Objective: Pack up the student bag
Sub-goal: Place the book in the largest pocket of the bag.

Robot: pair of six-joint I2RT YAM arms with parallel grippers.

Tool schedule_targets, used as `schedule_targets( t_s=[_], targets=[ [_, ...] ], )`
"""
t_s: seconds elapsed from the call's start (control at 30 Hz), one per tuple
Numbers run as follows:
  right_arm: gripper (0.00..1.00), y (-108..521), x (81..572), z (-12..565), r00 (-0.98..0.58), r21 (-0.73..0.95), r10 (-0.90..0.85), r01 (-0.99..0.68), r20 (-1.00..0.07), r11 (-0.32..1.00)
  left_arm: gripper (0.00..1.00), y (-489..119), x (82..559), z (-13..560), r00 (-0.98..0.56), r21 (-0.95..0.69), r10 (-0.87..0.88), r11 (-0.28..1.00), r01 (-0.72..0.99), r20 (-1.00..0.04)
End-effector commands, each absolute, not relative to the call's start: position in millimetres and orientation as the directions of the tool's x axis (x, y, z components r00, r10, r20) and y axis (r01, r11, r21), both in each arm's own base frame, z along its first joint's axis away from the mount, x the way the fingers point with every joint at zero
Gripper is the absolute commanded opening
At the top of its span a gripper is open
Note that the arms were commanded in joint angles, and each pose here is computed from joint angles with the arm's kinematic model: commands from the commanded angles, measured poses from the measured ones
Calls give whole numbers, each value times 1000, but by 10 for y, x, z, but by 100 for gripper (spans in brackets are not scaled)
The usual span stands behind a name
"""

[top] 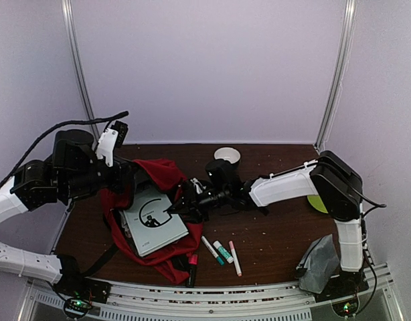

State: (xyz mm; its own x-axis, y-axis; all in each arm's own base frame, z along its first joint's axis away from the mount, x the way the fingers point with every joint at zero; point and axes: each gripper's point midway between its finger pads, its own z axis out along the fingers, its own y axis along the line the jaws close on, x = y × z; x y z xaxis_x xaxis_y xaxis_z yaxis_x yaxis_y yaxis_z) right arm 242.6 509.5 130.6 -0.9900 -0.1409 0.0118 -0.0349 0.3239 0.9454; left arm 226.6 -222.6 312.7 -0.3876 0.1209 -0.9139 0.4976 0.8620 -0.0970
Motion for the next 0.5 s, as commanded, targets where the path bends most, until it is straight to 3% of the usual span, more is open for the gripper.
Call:
schedule_targets(
  t_s=[0.0, 0.13, 0.27, 0.33, 0.47],
  targets=[
    [26, 5186, 2570, 1500, -993, 965, -114, -33, -3, 260, 0, -2278, 2269, 3438, -326, -162, 18, 841, 516, -945],
    [14, 5374, 2733, 1498, -995, 974, -92, 10, 31, 224, 0, -2345, 2262, 3432, -332, -160, 33, 828, 537, -943],
    [10, 5501, 2966, 1599, -999, 982, -43, 12, 21, 186, 0, -2472, 2244, 3415, -342, -145, 76, 805, 576, -936],
    [12, 5545, 3020, 1618, -999, 983, -33, 7, 13, 181, 0, -2527, 2230, 3426, -342, -133, 97, 796, 590, -935],
    [27, 5483, 3006, 1372, -999, 966, -30, 19, 28, 257, 0, -2581, 2215, 3441, -334, -119, 114, 789, 602, -936]
  ],
)
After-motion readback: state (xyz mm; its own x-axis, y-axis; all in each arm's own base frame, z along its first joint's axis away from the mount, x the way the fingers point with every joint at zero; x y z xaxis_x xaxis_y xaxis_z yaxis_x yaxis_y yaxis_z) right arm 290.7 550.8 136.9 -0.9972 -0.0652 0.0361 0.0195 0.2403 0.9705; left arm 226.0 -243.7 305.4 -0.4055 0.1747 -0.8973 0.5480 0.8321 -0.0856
